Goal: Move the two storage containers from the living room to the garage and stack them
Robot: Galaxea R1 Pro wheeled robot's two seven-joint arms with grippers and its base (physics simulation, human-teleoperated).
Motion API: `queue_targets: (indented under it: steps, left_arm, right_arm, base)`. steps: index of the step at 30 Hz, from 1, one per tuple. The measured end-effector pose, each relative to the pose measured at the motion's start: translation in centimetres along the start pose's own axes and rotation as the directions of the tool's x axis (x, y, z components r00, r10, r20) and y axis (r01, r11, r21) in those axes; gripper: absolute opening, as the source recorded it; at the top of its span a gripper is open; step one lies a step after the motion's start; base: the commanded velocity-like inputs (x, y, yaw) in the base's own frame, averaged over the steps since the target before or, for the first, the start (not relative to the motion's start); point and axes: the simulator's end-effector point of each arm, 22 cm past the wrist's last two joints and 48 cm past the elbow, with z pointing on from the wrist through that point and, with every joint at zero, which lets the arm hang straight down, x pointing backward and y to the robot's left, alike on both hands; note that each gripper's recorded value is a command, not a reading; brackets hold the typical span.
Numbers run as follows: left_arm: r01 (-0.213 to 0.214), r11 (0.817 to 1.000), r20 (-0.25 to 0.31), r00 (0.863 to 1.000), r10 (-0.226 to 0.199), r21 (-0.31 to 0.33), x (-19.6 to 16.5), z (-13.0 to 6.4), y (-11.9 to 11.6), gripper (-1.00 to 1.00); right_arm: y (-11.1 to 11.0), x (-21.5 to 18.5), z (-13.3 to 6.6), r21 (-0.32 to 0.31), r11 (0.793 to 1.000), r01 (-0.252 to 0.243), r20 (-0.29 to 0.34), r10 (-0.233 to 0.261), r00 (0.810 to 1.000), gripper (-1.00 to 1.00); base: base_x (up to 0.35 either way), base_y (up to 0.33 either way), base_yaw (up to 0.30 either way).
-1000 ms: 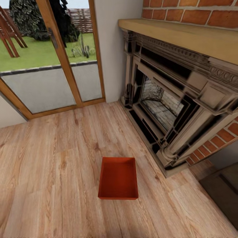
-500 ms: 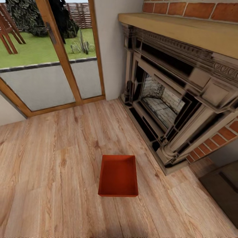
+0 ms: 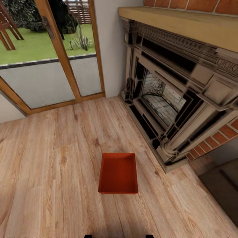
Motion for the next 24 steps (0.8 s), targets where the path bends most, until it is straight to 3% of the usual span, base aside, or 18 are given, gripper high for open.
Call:
queue_targets:
  steps: [24]
  left_arm:
    - [-0.003, 1.000, -0.019, 1.000, 0.003, -0.006, 0.78, 0.14, 0.18, 1.00]
  right_arm:
    - [-0.08, 0.96, 0.12, 0.006, 1.000, 0.003, -0.027, -0.002, 1.000, 1.00]
  base:
    - [0.000, 0.000, 0.000]
